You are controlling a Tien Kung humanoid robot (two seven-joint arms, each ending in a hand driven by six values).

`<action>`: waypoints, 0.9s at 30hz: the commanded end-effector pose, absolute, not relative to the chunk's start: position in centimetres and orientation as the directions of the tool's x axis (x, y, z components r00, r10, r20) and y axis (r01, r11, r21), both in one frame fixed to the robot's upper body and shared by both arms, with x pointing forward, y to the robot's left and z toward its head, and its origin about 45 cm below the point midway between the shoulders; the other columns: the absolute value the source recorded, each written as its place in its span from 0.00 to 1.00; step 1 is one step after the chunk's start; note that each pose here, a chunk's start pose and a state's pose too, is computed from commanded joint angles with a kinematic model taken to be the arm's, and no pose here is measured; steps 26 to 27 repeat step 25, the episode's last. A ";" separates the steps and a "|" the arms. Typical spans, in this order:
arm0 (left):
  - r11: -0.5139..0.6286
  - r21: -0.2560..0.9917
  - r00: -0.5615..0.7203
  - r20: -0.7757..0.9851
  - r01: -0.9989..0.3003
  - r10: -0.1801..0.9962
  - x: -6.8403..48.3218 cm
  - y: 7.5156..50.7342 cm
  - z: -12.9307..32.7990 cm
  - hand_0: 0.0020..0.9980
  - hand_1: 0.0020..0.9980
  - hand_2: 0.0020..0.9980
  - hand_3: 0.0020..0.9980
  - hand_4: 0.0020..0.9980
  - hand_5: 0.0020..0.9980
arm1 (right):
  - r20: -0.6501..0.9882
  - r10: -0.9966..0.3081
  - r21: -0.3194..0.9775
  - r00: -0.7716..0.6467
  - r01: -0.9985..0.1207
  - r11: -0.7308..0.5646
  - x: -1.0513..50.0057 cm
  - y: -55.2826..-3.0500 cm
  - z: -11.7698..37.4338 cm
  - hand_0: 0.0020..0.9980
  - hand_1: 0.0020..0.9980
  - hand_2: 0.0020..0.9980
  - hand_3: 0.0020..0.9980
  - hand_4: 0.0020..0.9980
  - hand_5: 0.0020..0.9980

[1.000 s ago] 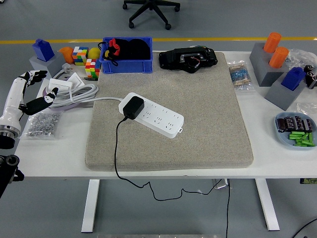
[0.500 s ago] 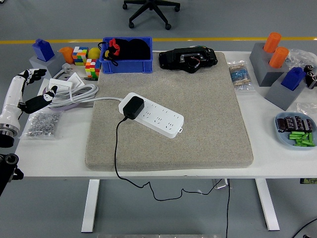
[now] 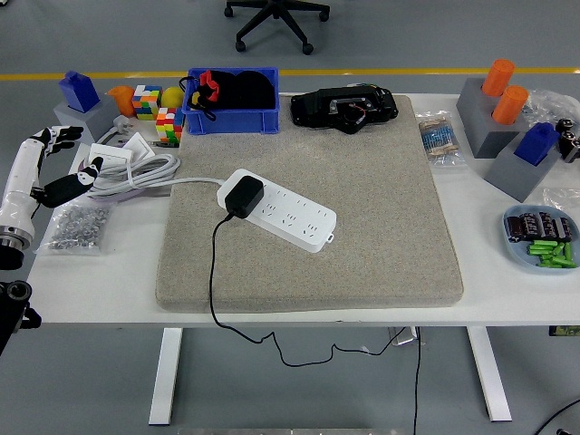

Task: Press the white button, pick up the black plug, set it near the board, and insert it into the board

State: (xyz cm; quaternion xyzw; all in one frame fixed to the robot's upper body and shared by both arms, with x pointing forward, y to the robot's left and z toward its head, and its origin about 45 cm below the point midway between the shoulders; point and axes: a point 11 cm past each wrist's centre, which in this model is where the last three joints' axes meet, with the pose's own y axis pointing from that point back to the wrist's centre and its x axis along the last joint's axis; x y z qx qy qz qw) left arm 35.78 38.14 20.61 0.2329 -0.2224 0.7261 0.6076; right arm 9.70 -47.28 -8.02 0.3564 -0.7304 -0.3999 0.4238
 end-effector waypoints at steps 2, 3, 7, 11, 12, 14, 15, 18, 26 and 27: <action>-0.163 -0.042 -0.155 0.608 -0.986 0.779 35.8 38.1 20.7 0.80 0.77 0.77 0.72 0.73 0.19 | 0.333 -0.860 0.886 -0.387 -0.184 0.426 9.8 -47.3 -8.0 0.60 0.50 0.51 0.53 0.65 0.34; -0.163 -0.043 -0.155 0.608 -0.986 0.779 35.9 38.1 20.7 0.80 0.77 0.77 0.72 0.73 0.19 | 0.333 -0.860 0.886 -0.386 -0.184 0.425 9.8 -47.2 -8.0 0.60 0.50 0.51 0.53 0.65 0.34; -0.158 -0.045 -0.153 0.607 -0.986 0.780 35.9 38.0 20.8 0.80 0.77 0.77 0.72 0.73 0.19 | 0.330 -0.863 0.888 -0.383 -0.185 0.422 9.9 -47.1 -8.1 0.60 0.50 0.51 0.53 0.65 0.34; -0.158 -0.042 -0.151 0.608 -0.987 0.779 35.9 38.0 20.8 0.80 0.77 0.77 0.72 0.73 0.18 | 0.332 -0.863 0.888 -0.381 -0.183 0.423 9.8 -47.1 -8.1 0.60 0.50 0.51 0.53 0.65 0.34; -0.158 -0.042 -0.150 0.609 -0.987 0.779 35.9 38.0 20.7 0.80 0.77 0.77 0.72 0.73 0.18 | 0.334 -0.862 0.887 -0.381 -0.182 0.424 9.7 -47.2 -8.1 0.60 0.50 0.51 0.53 0.65 0.34; -0.158 -0.041 -0.150 0.609 -0.987 0.779 35.8 38.0 20.7 0.80 0.77 0.77 0.72 0.73 0.18 | 0.336 -0.862 0.887 -0.379 -0.180 0.425 9.7 -47.3 -8.0 0.60 0.50 0.51 0.53 0.65 0.34; -0.158 -0.041 -0.151 0.609 -0.987 0.779 35.8 38.0 20.7 0.80 0.77 0.77 0.72 0.73 0.18 | 0.337 -0.862 0.887 -0.379 -0.180 0.426 9.7 -47.3 -8.0 0.60 0.50 0.51 0.53 0.65 0.34; -0.159 -0.045 -0.153 0.608 -0.986 0.779 35.9 38.0 20.9 0.80 0.77 0.77 0.71 0.73 0.18 | 0.338 -0.862 0.885 -0.377 -0.183 0.428 9.8 -47.4 -7.9 0.60 0.50 0.51 0.53 0.65 0.34; -0.155 -0.046 -0.150 0.613 -0.987 0.776 35.9 38.0 20.9 0.80 0.77 0.76 0.71 0.73 0.18 | 0.338 -0.862 0.884 -0.377 -0.187 0.429 10.1 -47.4 -7.9 0.60 0.50 0.51 0.53 0.65 0.34; -0.155 -0.046 -0.150 0.613 -0.987 0.776 35.9 38.0 20.9 0.80 0.77 0.76 0.71 0.73 0.18 | 0.338 -0.862 0.884 -0.377 -0.187 0.429 10.1 -47.4 -7.9 0.60 0.50 0.51 0.53 0.65 0.34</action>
